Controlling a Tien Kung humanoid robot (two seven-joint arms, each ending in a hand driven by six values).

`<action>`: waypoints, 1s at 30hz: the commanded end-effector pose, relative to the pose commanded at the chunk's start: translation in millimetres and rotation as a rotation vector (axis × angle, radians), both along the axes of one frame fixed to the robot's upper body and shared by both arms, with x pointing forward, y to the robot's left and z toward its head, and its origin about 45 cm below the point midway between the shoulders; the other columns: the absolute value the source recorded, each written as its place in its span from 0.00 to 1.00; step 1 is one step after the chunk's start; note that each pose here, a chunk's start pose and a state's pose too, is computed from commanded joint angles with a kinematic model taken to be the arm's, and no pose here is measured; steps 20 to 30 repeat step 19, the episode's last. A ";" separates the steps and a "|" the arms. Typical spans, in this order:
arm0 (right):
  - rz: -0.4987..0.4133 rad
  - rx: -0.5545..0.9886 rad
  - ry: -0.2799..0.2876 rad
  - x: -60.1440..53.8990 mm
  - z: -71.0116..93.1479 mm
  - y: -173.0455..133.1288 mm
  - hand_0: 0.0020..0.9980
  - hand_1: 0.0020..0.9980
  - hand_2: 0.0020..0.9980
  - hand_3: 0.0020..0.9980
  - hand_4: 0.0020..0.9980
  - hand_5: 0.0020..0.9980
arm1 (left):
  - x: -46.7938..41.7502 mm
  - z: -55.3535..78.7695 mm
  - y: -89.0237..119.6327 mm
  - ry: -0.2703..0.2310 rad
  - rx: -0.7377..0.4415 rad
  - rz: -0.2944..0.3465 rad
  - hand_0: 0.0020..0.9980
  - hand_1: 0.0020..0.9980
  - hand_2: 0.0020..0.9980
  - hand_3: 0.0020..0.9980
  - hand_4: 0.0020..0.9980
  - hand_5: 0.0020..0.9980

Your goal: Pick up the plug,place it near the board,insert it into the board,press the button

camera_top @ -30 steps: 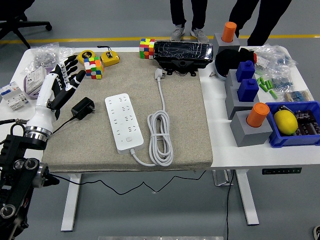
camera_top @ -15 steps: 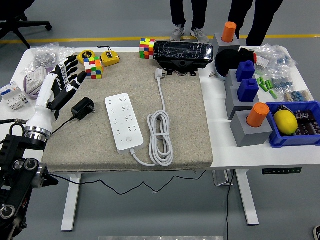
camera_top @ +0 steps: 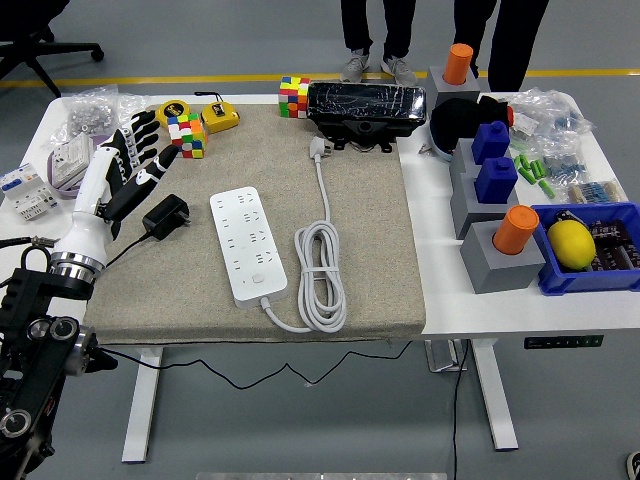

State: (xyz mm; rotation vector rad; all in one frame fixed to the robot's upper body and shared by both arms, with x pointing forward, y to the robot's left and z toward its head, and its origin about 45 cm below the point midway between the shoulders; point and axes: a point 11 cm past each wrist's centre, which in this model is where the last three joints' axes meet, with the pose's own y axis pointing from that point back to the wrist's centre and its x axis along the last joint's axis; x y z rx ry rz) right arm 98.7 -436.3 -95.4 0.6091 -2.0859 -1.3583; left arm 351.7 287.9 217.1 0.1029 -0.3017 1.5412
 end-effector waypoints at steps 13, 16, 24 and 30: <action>-0.002 0.001 -0.003 0.2 0.0 -0.1 0.79 0.70 0.71 0.76 1.00 1.00 | 1.0 -4.4 2.1 0.013 0.012 0.003 0.85 0.90 0.90 0.89 1.00 0.64; -0.002 0.001 -0.004 0.4 0.0 0.1 0.79 0.70 0.71 0.76 1.00 1.00 | 1.0 -5.3 2.3 0.015 0.012 0.003 0.90 0.95 0.94 0.89 1.00 0.64; 0.000 0.001 -0.005 0.8 0.0 0.4 0.79 0.70 0.71 0.76 1.00 1.00 | 1.0 -5.3 2.2 0.017 0.013 0.002 0.90 0.95 0.94 0.89 1.00 0.64; 0.000 0.001 -0.005 0.8 0.0 0.4 0.79 0.70 0.71 0.76 1.00 1.00 | 1.0 -5.3 2.2 0.017 0.013 0.002 0.90 0.95 0.94 0.89 1.00 0.64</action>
